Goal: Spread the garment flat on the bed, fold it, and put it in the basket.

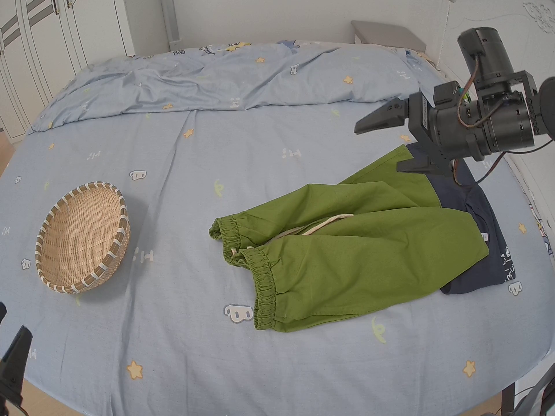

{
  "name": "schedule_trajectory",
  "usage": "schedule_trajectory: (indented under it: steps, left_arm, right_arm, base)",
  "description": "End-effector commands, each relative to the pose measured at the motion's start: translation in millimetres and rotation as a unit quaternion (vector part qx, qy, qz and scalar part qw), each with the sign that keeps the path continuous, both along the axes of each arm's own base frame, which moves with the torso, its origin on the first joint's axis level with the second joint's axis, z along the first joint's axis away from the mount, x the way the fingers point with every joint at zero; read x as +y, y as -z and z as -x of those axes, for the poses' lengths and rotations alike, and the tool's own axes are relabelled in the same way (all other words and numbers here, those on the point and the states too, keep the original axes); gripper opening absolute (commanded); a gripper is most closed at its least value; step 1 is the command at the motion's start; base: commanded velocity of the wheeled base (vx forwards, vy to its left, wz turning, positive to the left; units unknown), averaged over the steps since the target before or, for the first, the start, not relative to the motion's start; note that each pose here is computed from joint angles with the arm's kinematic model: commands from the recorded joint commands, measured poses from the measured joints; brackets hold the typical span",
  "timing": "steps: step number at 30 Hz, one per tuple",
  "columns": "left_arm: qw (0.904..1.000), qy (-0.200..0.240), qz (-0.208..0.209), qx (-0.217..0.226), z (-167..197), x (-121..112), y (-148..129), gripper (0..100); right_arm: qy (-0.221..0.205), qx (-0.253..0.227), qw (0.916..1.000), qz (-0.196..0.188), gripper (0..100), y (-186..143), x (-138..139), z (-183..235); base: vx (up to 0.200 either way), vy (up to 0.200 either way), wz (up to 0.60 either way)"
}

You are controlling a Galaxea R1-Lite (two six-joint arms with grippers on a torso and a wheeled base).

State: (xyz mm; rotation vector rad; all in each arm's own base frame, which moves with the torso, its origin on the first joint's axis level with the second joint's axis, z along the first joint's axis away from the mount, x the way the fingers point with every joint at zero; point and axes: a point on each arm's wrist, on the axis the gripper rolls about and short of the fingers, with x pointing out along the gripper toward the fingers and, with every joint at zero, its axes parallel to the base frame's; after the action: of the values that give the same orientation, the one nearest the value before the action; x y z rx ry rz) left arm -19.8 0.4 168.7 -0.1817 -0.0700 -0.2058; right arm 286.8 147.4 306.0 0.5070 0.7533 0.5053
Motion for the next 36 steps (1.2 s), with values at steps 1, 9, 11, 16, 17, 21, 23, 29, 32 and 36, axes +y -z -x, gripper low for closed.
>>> schedule_trajectory:
  steps: [1,9,11,16,17,21,23,29,32,36]
  left_arm:
    - [0.9548,0.166,0.025,0.245,-137.6,-50.8,-19.5,100]
    - [0.9243,0.21,0.004,0.319,-233.1,-118.4,67.9,100]
    - [0.9231,0.234,0.015,0.305,-236.0,-132.4,77.9,100]
    - [0.9062,0.288,0.019,0.309,-234.0,-158.2,85.9,100]
    - [0.9015,0.296,0.016,0.315,-233.6,-161.7,86.7,100]
    - [0.897,0.302,0.017,0.322,-245.8,-168.0,82.6,100]
    - [0.899,0.3,0.02,0.318,-250.9,-168.5,78.8,100]
    - [0.8584,0.355,0.018,0.37,-254.4,-170.5,78.6,100]
    - [0.8568,0.358,0.021,0.371,-258.1,-170.1,81.1,100]
    - [0.8572,0.358,0.021,0.369,-259.8,-171.3,82.2,100]
  right_arm:
    - [0.027,-0.008,0.9996,0.009,100,40.2,-49.4,34.8]
    - [0.042,0.002,0.9981,0.044,100,74.7,-74.5,54.7]
    - [0.047,-0.015,0.9975,0.051,100,76.4,-83.3,54.1]
    - [0.057,-0.04,0.9966,0.044,100,70.9,-87.7,53.6]
    - [0.059,-0.039,0.9965,0.045,100,71.4,-88.6,54.0]
    - [0.068,-0.049,0.9957,0.041,100,66.0,-92.4,52.6]
    - [0.068,-0.051,0.9956,0.04,100,64.5,-92.4,52.8]
    - [0.068,-0.051,0.9956,0.041,100,65.0,-92.6,53.7]
    - [0.069,-0.05,0.9955,0.04,100,65.3,-93.3,53.1]
    - [0.07,-0.05,0.9955,0.041,100,65.7,-93.6,53.1]
  base:
    - [0.0,0.0,0.0]
    - [0.0,0.0,0.0]
    - [0.0,0.0,0.0]
    - [0.0,0.0,0.0]
    - [0.0,0.0,0.0]
    - [0.0,0.0,0.0]
    - [0.0,0.0,0.0]
    - [0.0,0.0,0.0]
    - [0.0,0.0,0.0]
    - [0.0,0.0,0.0]
